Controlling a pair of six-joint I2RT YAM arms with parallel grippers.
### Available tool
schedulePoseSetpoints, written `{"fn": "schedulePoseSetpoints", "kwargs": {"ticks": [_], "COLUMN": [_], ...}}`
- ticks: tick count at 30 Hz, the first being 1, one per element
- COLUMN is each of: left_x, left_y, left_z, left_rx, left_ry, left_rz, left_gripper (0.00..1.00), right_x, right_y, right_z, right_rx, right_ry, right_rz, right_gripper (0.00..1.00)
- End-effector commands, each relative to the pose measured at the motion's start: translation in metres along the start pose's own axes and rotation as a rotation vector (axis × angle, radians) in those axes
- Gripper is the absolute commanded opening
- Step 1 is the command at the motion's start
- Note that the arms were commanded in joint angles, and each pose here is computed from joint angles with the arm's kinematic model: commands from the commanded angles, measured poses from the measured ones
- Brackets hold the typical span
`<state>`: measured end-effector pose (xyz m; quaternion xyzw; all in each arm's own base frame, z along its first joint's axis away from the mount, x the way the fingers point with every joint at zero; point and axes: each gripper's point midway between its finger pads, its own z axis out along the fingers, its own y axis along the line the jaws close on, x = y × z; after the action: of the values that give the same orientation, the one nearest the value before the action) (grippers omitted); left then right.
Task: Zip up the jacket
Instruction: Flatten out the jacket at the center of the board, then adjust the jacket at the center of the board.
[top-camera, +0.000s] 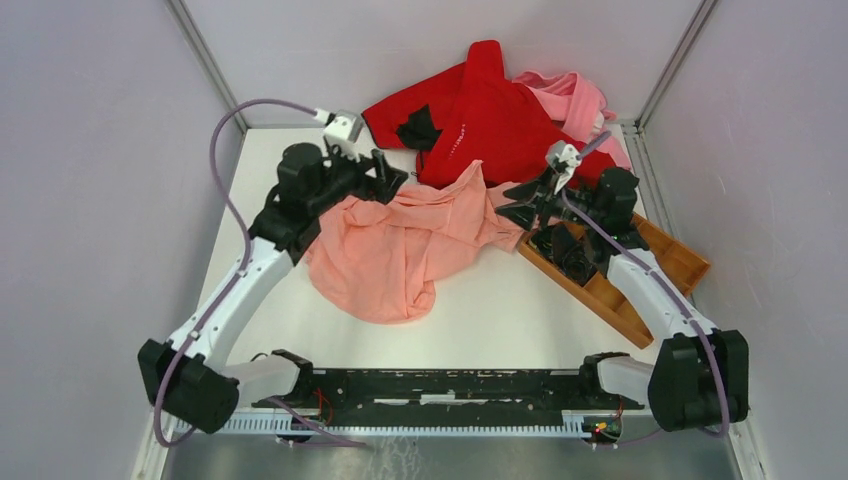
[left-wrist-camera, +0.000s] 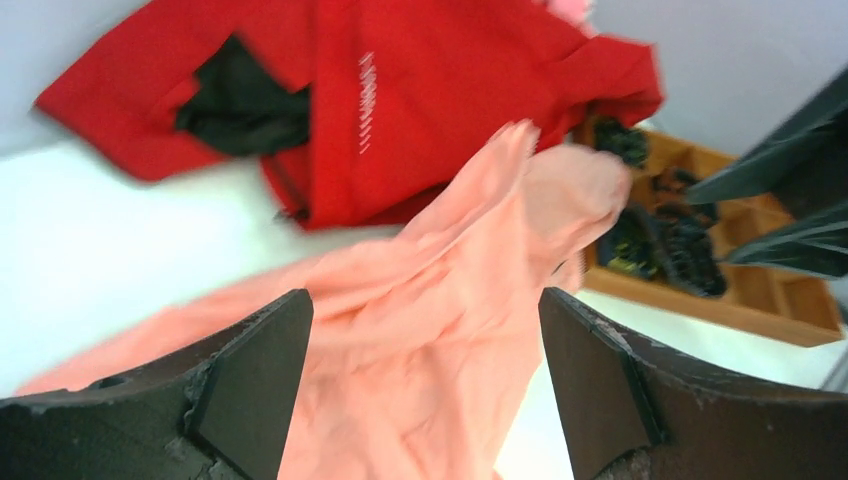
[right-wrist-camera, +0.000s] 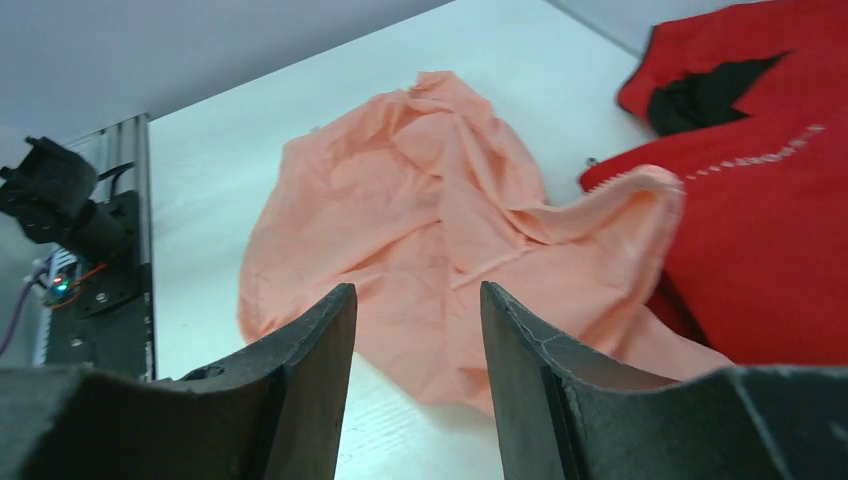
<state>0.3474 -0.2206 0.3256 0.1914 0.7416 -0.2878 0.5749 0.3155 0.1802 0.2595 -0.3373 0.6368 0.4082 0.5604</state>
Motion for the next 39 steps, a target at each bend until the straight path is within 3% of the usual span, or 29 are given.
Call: {"fn": "schedulePoseSetpoints", "kwargs": {"ticks": [1,7,15,18,22,39], "left_x": [0.049,0.088,0.114,0.134,0.157,0.195], "left_y": [0.044,0.096,0.21,0.243,0.265,0.288], "left_z": [-0.026,-0.051,-0.07,-0.068,-0.061,-0.037], "left_rx": [-0.139,-0.224,-0.458,-0.534,-0.568,-0.503], "left_ry": [0.029,0.039,-0.044,-0.016,0.078,0.261], "left_rz": [-0.086,-0.3,-0.718,-0.82,-0.844,-0.762], "left_gripper": [0.91,0.91,0.89,0.85,0.75,0.66], "right_x": [-0.01,-0.005,0.003,0.007,0.011,0.013], "right_y": [0.014,-0.009,-0.021,-0.022,-0.023,-0.004], "right_z": [0.03,0.065,0.075,0.075,0.076,0.064], "right_rx": [-0.015,0.115,0.217,0.219,0.215,0.177], "right_ry": [-0.007,0.108,0.117,0.12,0.122,0.086], "right_rz": [0.002,0.084,0.132,0.14,0.151,0.11], "right_gripper": [0.55,0.59,0.6,0.6,0.6,0.62]}}
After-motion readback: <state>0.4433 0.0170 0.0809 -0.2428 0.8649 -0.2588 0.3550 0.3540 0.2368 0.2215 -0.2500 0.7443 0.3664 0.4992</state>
